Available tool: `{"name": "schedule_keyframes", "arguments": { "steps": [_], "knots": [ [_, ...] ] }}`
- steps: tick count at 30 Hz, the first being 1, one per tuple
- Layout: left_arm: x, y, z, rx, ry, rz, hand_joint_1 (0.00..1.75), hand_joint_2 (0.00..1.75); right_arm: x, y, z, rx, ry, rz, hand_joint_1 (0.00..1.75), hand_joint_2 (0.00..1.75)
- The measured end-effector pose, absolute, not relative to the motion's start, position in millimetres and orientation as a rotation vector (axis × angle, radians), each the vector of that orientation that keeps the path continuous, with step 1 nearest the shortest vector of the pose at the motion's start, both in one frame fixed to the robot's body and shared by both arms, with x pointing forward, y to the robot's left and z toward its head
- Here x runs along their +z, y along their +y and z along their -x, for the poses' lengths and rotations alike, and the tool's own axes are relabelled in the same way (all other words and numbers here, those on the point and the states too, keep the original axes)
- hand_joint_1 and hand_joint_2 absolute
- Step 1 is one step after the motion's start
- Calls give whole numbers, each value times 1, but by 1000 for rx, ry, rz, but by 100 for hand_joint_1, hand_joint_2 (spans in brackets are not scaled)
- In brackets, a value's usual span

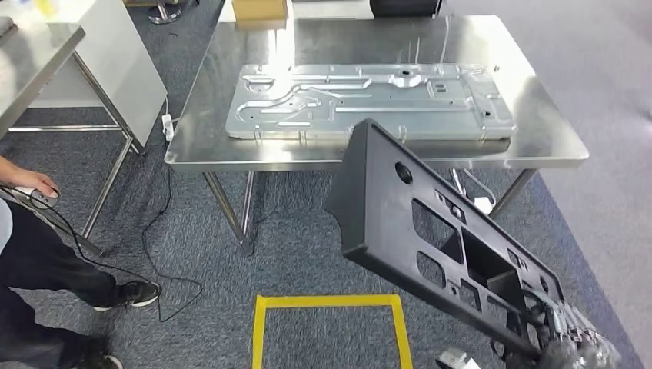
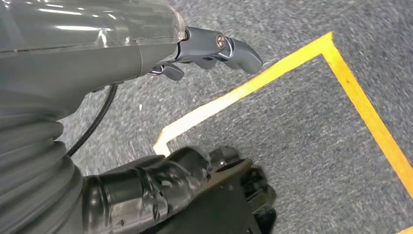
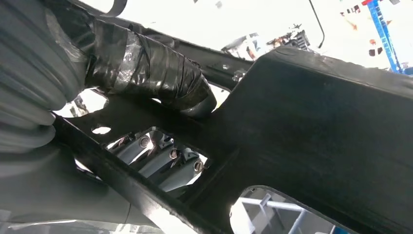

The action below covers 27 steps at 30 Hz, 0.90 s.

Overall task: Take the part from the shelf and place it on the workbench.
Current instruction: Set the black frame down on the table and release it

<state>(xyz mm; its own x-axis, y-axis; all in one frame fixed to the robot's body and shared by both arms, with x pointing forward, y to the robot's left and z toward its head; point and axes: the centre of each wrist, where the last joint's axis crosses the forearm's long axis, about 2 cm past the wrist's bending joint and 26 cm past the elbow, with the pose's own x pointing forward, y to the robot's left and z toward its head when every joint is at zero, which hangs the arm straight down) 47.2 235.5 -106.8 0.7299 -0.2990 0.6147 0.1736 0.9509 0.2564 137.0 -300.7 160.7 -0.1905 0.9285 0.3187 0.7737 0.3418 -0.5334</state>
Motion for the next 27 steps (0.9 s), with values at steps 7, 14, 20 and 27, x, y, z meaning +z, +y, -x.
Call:
{"name": "schedule_keyframes", "arguments": {
  "steps": [7, 14, 20, 27],
  "knots": [
    [-107, 236, -47, -268, -707, -184, 0, 175, 164, -302, -140, 335, -2037, 1493, 175, 175],
    [-107, 236, -46, -274, -705, -182, 0, 175, 165, -304, -141, 333, -2047, 1492, 175, 175],
    [-107, 236, -49, -274, -710, -183, 0, 175, 168, -304, -141, 330, -2056, 1501, 175, 175],
    [-107, 236, -46, -275, -704, -182, 0, 175, 169, -305, -142, 327, -2060, 1504, 175, 175]
  ]
}}
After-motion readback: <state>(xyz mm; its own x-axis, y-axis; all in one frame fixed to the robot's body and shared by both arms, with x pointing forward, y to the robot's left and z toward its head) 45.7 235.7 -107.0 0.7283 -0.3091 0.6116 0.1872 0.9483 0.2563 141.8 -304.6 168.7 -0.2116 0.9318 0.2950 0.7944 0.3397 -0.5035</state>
